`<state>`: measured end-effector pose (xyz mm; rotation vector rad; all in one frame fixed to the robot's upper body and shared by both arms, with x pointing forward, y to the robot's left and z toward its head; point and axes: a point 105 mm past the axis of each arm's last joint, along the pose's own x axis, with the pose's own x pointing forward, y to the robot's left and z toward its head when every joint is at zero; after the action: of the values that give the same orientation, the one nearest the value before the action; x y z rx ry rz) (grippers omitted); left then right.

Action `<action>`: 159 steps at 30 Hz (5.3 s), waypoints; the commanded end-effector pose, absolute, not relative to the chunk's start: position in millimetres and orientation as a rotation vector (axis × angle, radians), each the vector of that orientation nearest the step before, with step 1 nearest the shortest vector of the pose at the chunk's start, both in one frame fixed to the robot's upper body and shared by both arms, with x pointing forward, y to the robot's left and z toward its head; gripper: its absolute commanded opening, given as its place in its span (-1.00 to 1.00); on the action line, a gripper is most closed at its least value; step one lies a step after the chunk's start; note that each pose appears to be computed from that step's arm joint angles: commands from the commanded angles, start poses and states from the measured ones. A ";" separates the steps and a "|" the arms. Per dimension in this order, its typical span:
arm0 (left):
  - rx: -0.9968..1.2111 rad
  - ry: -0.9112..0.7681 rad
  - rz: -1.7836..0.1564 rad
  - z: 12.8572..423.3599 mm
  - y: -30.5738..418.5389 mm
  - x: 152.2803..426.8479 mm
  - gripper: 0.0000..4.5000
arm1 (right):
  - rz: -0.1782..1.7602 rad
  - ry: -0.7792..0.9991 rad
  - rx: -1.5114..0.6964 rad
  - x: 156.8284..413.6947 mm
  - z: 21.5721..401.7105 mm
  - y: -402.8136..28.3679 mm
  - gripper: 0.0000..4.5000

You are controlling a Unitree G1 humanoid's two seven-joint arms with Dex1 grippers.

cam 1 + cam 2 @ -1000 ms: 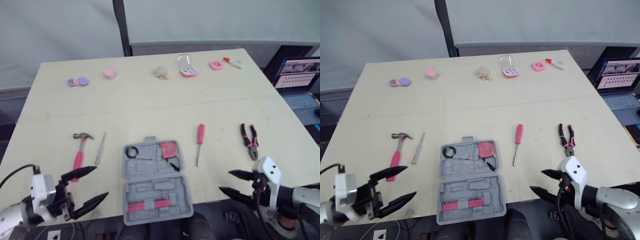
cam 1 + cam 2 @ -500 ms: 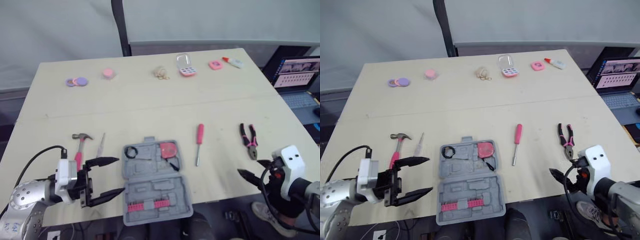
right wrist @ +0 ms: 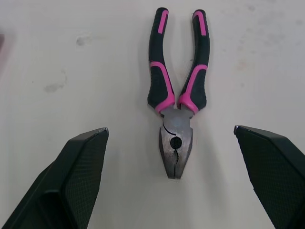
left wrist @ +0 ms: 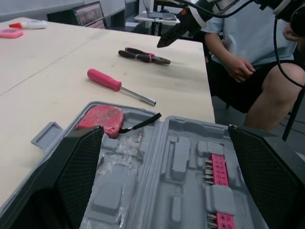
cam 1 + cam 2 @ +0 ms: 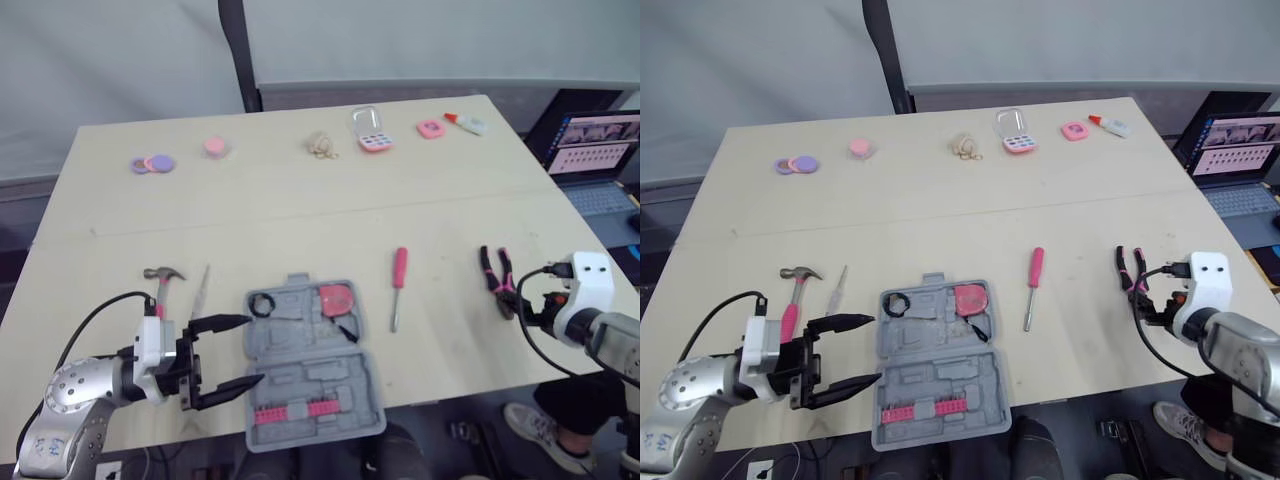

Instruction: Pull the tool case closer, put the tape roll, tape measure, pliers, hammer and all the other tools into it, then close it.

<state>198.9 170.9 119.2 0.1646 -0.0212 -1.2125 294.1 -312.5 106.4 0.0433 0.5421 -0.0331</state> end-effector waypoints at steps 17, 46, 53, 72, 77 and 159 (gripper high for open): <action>0.208 -0.035 -1.180 126.4 168.7 187.3 1.00 | -0.055 0.603 0.019 320.0 67.2 -312.9 0.99; 0.204 -0.038 -1.157 126.8 164.6 185.6 1.00 | -0.072 0.627 0.029 328.6 57.6 -315.5 -0.58; 0.200 -0.040 -1.159 126.7 163.7 186.6 1.00 | -0.071 0.629 0.026 325.9 59.5 -315.5 -0.58; 0.152 -0.029 -1.096 133.7 192.0 199.5 1.00 | 0.435 0.533 -0.297 301.0 160.5 -224.4 -0.58; 0.166 -0.006 -1.053 131.8 204.7 194.1 1.00 | 0.660 0.505 -0.401 298.8 178.4 -179.9 -0.58; 0.212 0.188 -0.891 100.3 268.8 134.7 1.00 | 1.481 0.716 -0.981 284.6 107.4 32.3 -0.58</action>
<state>136.7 271.6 96.1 0.1893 0.1983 -0.8849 289.3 27.7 103.4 -0.9846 0.7333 1.4473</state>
